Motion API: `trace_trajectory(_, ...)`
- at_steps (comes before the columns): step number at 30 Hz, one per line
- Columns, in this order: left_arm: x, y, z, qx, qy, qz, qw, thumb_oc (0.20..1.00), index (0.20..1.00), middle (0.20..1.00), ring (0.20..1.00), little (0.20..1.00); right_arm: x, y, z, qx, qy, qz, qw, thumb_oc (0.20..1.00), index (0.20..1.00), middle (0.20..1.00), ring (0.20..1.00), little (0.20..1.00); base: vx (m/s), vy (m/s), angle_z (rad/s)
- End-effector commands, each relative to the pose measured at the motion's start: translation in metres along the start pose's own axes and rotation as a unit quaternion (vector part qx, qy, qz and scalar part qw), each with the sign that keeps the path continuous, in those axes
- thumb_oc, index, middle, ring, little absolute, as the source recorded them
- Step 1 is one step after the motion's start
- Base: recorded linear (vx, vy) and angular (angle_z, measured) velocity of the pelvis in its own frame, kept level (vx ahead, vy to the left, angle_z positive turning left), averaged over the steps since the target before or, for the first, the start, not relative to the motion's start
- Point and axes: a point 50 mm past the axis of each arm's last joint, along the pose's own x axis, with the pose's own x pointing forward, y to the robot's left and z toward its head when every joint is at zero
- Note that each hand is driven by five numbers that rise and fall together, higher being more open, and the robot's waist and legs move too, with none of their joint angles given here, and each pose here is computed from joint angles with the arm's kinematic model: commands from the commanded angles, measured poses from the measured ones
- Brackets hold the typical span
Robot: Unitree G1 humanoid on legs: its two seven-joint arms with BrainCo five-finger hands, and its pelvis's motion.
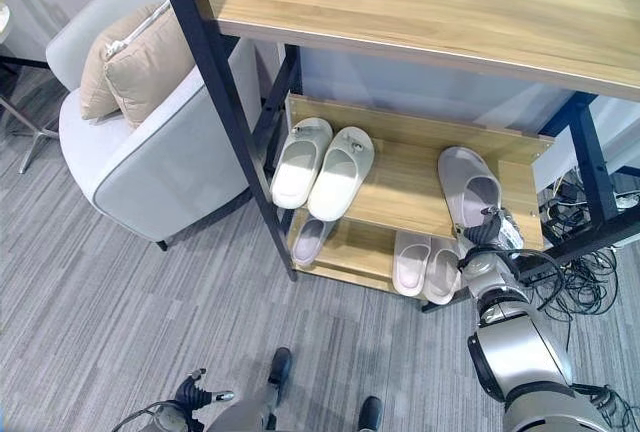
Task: Arrange the slippers neatly on the shoe rack.
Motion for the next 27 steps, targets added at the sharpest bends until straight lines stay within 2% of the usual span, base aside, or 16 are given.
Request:
trace_trajectory(1, 0.005, 0.006, 0.01, 0.004, 0.002, 0.01, 1.0, 1.0, 1.0, 1.0, 1.0, 1.0, -0.002, 0.004, -0.004, -0.069, -0.004, 0.004, 0.998, 0.2, 0.2, 0.2, 0.2, 0.2, 0.0, 0.0, 0.0)
trace_trajectory(4, 0.005, 0.006, 0.01, 0.001, 0.004, 0.013, 1.0, 1.0, 1.0, 1.0, 1.0, 1.0, -0.004, 0.003, 0.015, -0.06, -0.064, -0.024, 0.996, 0.2, 0.2, 0.2, 0.2, 0.2, 0.0, 0.014, -0.02)
trace_trajectory(5, 0.004, 0.007, 0.007, -0.004, 0.012, 0.018, 1.0, 1.0, 1.0, 1.0, 1.0, 1.0, -0.011, -0.007, 0.039, -0.044, -0.145, -0.065, 0.986, 0.2, 0.2, 0.2, 0.2, 0.2, 0.0, 0.037, -0.1)
trace_trajectory(6, 0.004, 0.008, 0.005, -0.007, 0.014, 0.02, 1.0, 1.0, 1.0, 1.0, 1.0, 1.0, -0.014, -0.012, 0.043, -0.039, -0.168, -0.077, 0.982, 0.2, 0.2, 0.2, 0.2, 0.2, 0.03, 0.037, -0.17)
trace_trajectory(12, 0.003, 0.007, -0.002, 0.009, 0.02, 0.011, 1.0, 1.0, 1.0, 1.0, 1.0, 1.0, -0.044, -0.028, 0.02, -0.031, -0.228, -0.124, 0.965, 0.2, 0.2, 0.2, 0.2, 0.2, 0.06, -0.001, -0.19)
trace_trajectory(18, -0.003, -0.002, -0.017, 0.016, 0.039, -0.003, 0.999, 1.0, 1.0, 1.0, 1.0, 1.0, -0.078, -0.016, 0.004, 0.025, -0.246, -0.097, 0.964, 0.2, 0.2, 0.2, 0.2, 0.2, 0.04, 0.002, -0.21)
trace_trajectory(20, -0.005, -0.001, -0.026, 0.02, 0.05, -0.003, 0.999, 1.0, 1.0, 1.0, 1.0, 1.0, -0.099, -0.005, -0.005, 0.04, -0.264, -0.057, 0.962, 0.2, 0.2, 0.2, 0.2, 0.2, 0.05, 0.016, -0.01)
trace_trajectory(23, -0.006, 0.007, -0.031, 0.031, 0.05, 0.012, 0.998, 1.0, 1.0, 1.0, 1.0, 1.0, -0.126, 0.0, -0.004, 0.012, -0.328, -0.015, 0.944, 0.2, 0.2, 0.2, 0.2, 0.2, 0.01, 0.013, 0.0)
trace_trajectory(27, -0.008, 0.013, -0.038, 0.004, 0.051, 0.032, 0.998, 1.0, 1.0, 1.0, 1.0, 1.0, -0.159, 0.013, -0.003, 0.001, -0.393, 0.084, 0.916, 0.2, 0.2, 0.2, 0.2, 0.2, -0.05, -0.011, -0.15)
